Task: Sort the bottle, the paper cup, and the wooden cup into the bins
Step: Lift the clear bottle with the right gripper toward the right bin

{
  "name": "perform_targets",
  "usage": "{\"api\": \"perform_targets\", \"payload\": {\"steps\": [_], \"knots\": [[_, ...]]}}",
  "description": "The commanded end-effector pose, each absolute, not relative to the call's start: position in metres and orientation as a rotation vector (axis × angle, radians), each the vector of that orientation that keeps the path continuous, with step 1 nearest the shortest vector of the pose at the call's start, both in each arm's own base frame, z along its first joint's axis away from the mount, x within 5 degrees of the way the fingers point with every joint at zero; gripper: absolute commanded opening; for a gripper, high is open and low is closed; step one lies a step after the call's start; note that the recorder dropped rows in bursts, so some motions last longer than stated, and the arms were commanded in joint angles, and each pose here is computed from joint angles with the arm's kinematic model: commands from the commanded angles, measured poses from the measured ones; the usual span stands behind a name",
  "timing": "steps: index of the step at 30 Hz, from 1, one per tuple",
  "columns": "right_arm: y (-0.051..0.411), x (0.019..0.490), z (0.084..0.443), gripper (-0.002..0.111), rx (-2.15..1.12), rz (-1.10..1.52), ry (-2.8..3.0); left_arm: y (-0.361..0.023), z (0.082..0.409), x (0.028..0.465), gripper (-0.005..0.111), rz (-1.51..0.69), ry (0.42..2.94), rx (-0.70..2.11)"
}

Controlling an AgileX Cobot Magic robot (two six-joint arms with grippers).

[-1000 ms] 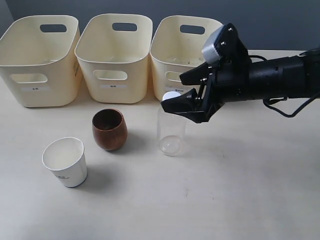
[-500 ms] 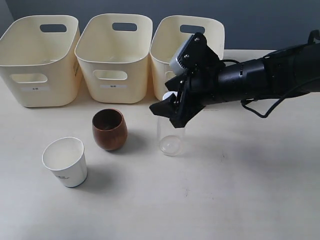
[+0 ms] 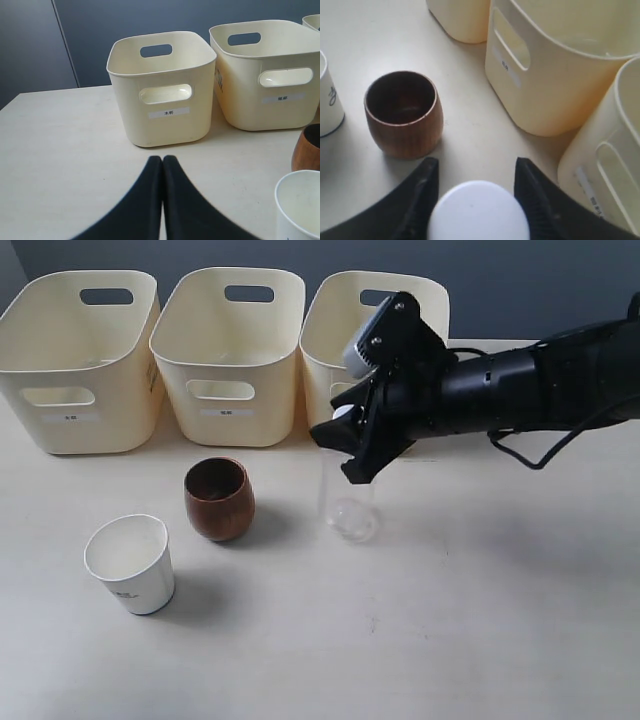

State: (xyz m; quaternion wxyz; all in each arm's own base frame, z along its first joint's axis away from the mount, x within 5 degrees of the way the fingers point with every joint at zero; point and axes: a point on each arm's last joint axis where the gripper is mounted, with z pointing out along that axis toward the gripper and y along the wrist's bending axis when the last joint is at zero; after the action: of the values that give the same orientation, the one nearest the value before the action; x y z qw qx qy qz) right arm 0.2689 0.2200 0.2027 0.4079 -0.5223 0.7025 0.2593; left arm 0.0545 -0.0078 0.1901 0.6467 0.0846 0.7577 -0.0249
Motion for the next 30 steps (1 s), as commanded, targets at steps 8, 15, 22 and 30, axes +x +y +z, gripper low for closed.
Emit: {"api": "perform_targets", "payload": {"steps": [8, 15, 22, 30], "knots": [[0.203, 0.25, 0.304, -0.001, -1.175, 0.547, 1.51, -0.008, 0.192, 0.055, 0.0, -0.06, 1.712, 0.193], [0.197, 0.263, 0.345, -0.001, -1.018, 0.434, 1.482, -0.008, 0.192, 0.055, 0.0, -0.06, 1.712, 0.193], [0.208, 0.298, 0.354, -0.001, -0.943, 0.357, 1.503, -0.008, 0.192, 0.055, 0.0, -0.06, 1.712, 0.193], [0.229, 0.353, 0.327, -0.001, -0.885, 0.315, 1.591, -0.008, 0.192, 0.055, 0.0, -0.06, 1.712, 0.193]]}}
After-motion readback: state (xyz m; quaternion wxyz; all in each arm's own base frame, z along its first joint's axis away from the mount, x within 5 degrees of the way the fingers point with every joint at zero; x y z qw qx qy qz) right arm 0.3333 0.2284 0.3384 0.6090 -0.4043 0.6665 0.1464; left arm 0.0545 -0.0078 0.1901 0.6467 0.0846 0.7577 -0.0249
